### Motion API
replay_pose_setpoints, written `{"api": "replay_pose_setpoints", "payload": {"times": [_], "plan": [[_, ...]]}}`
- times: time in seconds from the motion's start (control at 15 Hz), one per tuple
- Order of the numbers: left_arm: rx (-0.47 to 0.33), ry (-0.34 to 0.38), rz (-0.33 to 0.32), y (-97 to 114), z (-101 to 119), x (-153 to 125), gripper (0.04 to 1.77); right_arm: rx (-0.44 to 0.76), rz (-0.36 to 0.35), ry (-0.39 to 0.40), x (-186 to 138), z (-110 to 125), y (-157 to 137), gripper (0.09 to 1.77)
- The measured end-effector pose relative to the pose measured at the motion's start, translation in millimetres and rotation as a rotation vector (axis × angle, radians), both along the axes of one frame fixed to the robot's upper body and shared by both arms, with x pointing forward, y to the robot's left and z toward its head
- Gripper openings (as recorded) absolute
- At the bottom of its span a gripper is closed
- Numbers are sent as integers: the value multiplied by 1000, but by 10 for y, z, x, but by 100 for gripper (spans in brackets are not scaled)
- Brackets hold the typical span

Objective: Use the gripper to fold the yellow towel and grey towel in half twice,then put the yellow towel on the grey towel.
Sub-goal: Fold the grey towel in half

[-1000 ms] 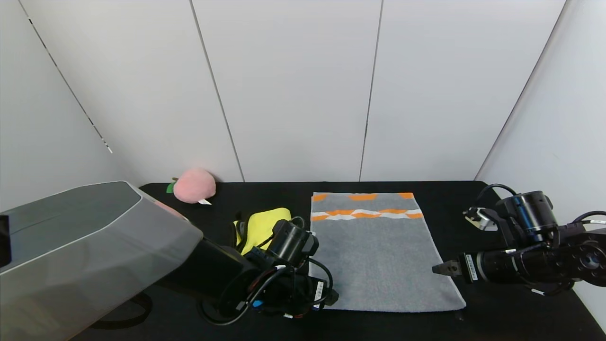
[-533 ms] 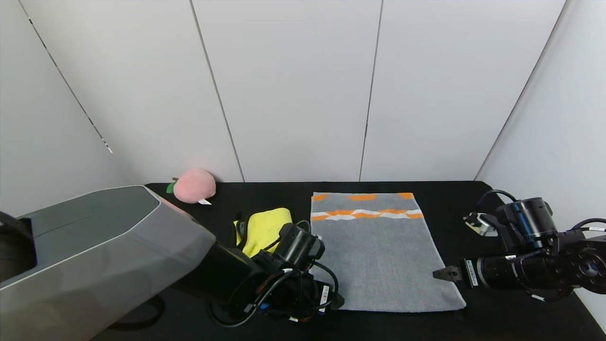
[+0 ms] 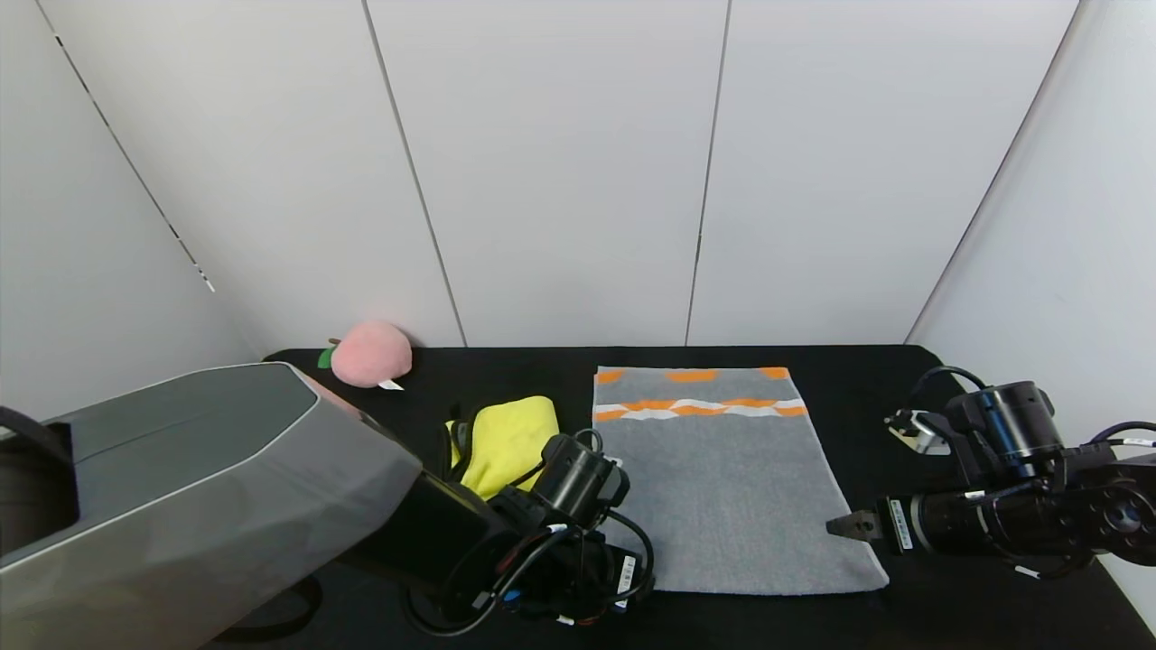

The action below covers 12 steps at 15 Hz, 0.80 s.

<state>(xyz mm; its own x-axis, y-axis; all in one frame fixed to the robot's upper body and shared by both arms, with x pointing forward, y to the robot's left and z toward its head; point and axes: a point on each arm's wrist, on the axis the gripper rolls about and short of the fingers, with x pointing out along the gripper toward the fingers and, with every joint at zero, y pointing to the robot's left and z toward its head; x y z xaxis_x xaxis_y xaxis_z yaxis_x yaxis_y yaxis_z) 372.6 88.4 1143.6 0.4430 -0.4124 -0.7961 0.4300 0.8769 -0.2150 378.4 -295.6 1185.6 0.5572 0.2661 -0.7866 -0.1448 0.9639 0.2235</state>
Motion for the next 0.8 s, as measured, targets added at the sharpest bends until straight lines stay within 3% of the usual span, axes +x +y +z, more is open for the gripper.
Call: {"api": "replay_pose_setpoints", "payload": {"times": [0.33, 0.4, 0.8], "plan": [[17, 5, -6, -19, -44, -30, 64, 0, -4, 5, 6, -21, -10, 171], [20, 8, -10, -26, -54, -39, 11, -1, -5, 7, 7, -25, -12, 171], [22, 3, -9, -21, -44, -52, 13, -2, -6, 19, 17, -61, -12, 171]]}}
